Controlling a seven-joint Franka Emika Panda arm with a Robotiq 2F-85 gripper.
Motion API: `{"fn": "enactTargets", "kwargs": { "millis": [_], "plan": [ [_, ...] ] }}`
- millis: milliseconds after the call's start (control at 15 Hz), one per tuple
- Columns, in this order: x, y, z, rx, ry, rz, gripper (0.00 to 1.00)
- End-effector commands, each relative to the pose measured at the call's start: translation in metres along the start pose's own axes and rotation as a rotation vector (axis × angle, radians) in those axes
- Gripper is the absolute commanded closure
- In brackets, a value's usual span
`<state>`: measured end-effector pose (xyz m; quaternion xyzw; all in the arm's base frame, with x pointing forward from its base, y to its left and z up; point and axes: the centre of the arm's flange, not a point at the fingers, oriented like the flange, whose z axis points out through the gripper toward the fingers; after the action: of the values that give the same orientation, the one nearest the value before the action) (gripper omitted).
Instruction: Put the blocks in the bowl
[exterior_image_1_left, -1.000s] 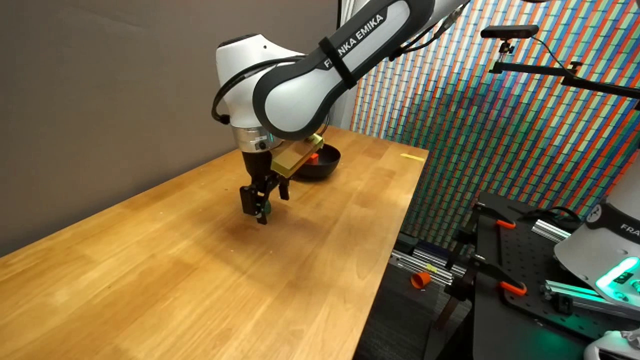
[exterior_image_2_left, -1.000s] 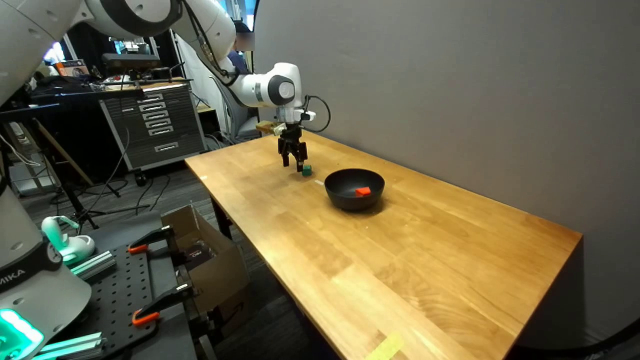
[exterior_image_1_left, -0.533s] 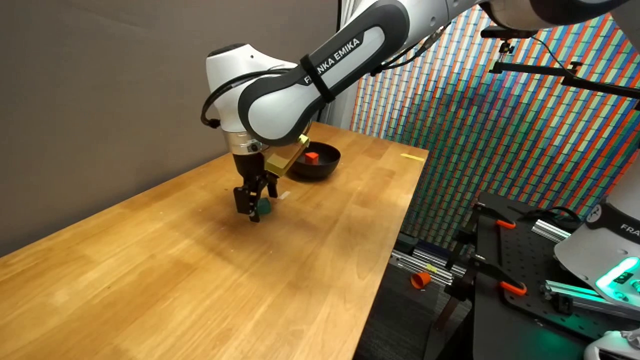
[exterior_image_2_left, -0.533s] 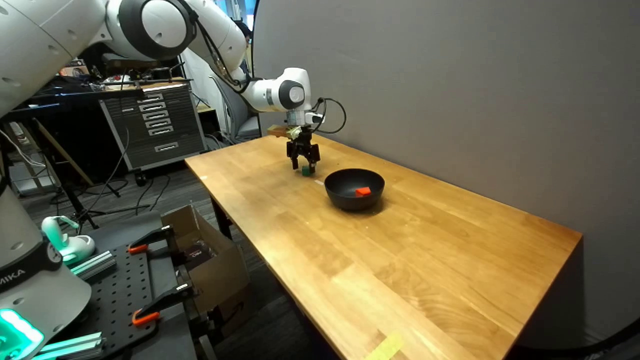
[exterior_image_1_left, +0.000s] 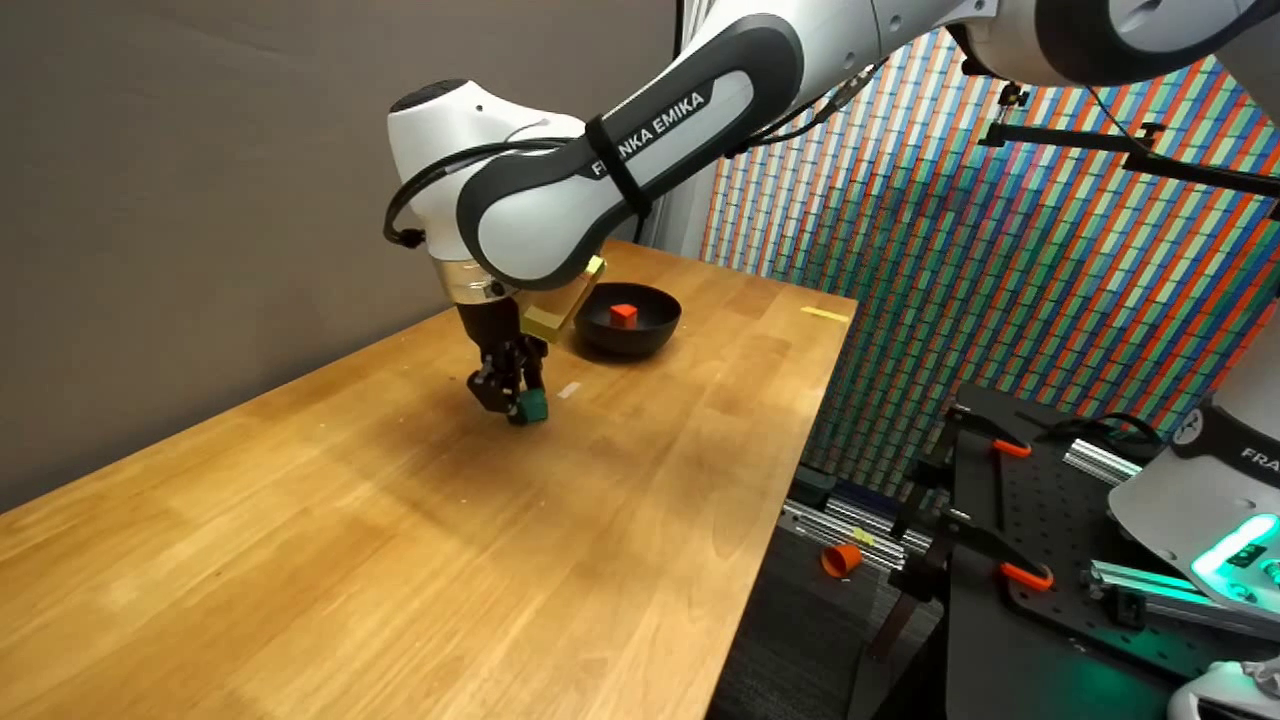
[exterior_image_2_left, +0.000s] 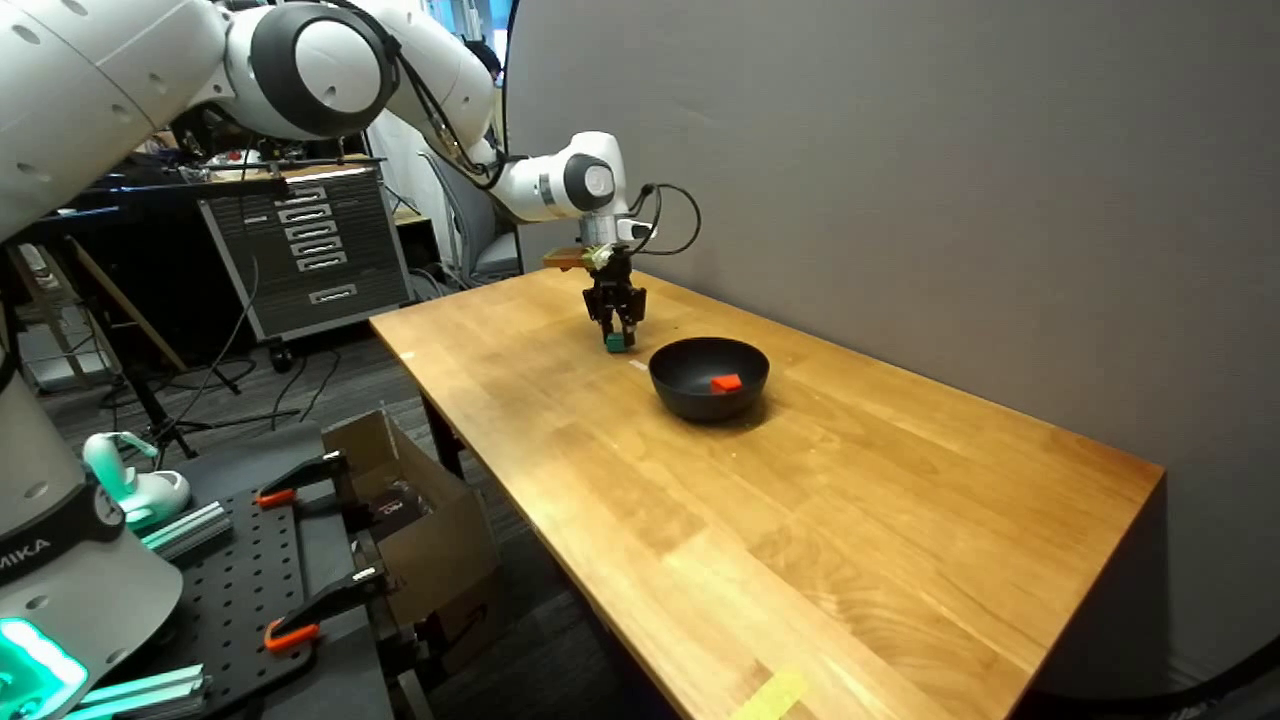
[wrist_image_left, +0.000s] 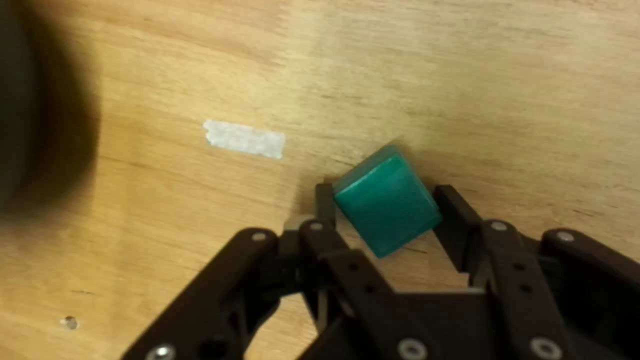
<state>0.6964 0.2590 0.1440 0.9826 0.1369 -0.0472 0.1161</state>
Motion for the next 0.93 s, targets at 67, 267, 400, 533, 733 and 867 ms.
{"fn": "enactTargets", "kwargs": {
  "millis": [67, 267, 400, 533, 733, 867],
  "plan": [
    [-0.012, 0.022, -0.040, -0.140, 0.050, 0.106, 0.73],
    [-0.022, 0.061, -0.066, -0.184, 0.098, 0.262, 0.73],
    [-0.031, 0.094, -0.077, -0.196, 0.113, 0.377, 0.73],
    [-0.043, 0.123, -0.080, -0.202, 0.107, 0.485, 0.73],
    [-0.061, 0.167, -0.070, -0.200, 0.073, 0.627, 0.73],
    [-0.068, 0.191, -0.062, -0.192, 0.053, 0.697, 0.73]
  ]
}}
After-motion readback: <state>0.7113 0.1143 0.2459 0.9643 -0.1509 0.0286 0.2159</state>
